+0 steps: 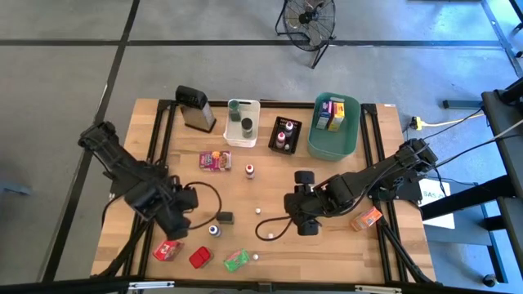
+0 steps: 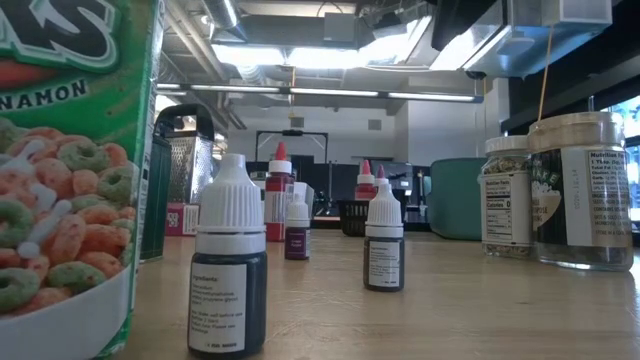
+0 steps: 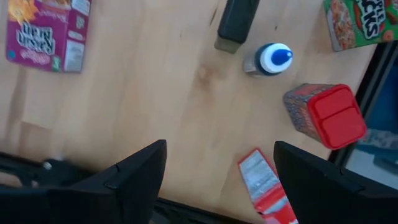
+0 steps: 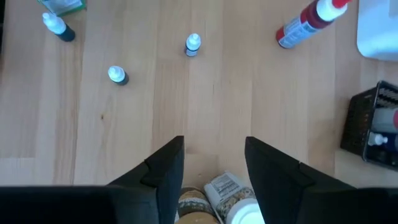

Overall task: Pick & Place Kitchen Items
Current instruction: Put the red cereal box into the green bin

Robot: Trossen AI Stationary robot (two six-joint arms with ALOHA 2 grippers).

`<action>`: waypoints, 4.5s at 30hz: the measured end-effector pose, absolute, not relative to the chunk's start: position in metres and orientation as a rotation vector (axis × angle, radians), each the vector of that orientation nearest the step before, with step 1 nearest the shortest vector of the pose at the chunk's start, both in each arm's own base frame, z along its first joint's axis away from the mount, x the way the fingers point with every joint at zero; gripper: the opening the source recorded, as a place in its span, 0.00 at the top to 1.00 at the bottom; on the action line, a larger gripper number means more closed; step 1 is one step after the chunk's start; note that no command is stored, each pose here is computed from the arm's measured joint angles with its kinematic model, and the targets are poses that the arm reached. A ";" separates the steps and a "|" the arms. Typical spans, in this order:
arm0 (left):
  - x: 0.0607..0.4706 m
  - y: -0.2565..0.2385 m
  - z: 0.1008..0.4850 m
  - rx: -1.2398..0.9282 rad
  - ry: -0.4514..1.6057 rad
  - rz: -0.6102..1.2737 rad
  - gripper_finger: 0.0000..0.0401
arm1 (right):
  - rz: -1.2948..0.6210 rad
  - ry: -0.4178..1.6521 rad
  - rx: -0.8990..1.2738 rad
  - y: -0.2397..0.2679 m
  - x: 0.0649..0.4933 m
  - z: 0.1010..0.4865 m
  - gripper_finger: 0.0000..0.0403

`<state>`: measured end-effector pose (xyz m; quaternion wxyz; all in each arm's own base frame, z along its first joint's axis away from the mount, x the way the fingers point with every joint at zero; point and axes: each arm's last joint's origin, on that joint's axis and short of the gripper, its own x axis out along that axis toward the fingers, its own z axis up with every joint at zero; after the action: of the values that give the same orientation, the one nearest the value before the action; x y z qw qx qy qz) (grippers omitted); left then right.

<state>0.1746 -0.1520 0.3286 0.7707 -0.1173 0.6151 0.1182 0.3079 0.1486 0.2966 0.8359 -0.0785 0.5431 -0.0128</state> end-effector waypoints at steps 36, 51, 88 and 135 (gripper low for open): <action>0.154 -0.249 0.280 -0.784 1.491 0.579 0.27 | 0.115 1.020 -0.395 0.128 0.331 0.303 0.57; 0.130 -0.262 0.279 -0.841 1.460 0.650 0.27 | 0.081 1.029 -0.380 0.113 0.337 0.302 0.57; 0.131 -0.276 0.254 -0.697 1.460 0.671 0.27 | 0.156 1.021 -0.379 0.115 0.338 0.303 0.57; 0.132 -0.276 0.234 -0.690 1.480 0.686 0.43 | 0.159 1.004 -0.381 0.115 0.339 0.304 0.57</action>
<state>0.1318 -0.2759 0.2342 0.6328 -0.3018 0.6468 0.3000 0.3391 0.1155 0.3036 0.8562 -0.1812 0.4779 0.0755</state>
